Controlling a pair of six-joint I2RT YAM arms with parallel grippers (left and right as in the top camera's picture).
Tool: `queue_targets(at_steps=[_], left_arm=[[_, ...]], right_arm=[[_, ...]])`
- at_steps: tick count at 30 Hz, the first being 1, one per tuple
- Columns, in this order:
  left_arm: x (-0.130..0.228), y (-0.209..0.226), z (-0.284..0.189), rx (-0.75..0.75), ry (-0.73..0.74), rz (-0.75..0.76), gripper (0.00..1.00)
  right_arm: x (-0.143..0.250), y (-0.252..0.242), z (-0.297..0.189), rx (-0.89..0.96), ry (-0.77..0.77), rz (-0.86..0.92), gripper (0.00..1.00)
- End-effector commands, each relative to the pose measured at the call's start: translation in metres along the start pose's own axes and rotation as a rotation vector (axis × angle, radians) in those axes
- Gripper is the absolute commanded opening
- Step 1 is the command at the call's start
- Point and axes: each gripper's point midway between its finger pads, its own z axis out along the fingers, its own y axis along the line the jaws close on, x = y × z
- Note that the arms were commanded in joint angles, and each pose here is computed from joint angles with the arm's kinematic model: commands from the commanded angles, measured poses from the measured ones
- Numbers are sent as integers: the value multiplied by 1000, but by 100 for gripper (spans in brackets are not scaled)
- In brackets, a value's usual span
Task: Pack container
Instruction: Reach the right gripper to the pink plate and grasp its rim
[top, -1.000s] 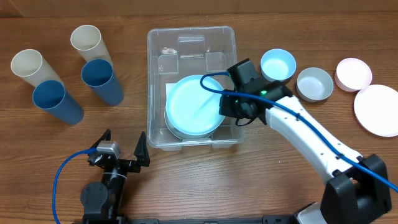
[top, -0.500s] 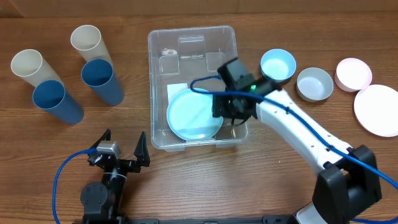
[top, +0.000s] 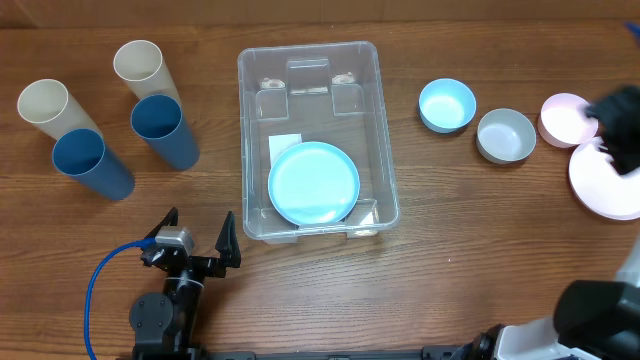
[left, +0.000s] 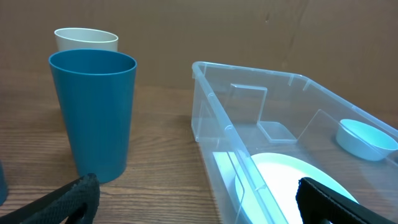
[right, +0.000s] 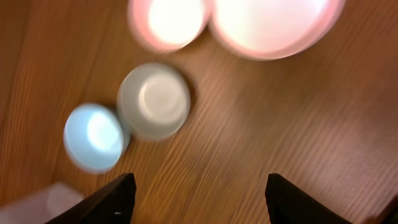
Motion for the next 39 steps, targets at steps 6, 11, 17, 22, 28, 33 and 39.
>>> queue_targets(at_steps=[6, 11, 17, 22, 28, 33, 39], left_arm=[[0, -1, 0, 9, -2, -14, 100], [0, -1, 0, 9, -2, -14, 100], [0, -1, 0, 9, -1, -14, 100], [0, -1, 0, 9, -1, -14, 100], [0, -1, 0, 9, -2, -14, 100], [0, -1, 0, 9, -1, -14, 100], [0, -1, 0, 9, -2, -14, 100]], right_arm=[[-28, -120, 112, 120, 79, 352, 69], [-35, -169, 163, 124, 27, 463, 68], [-45, -172, 209, 127, 32, 463, 66], [-57, -171, 227, 109, 1, 459, 63], [-42, -177, 262, 131, 72, 462, 46], [-39, -175, 261, 123, 90, 465, 13], [-18, -164, 257, 80, 198, 488, 4]])
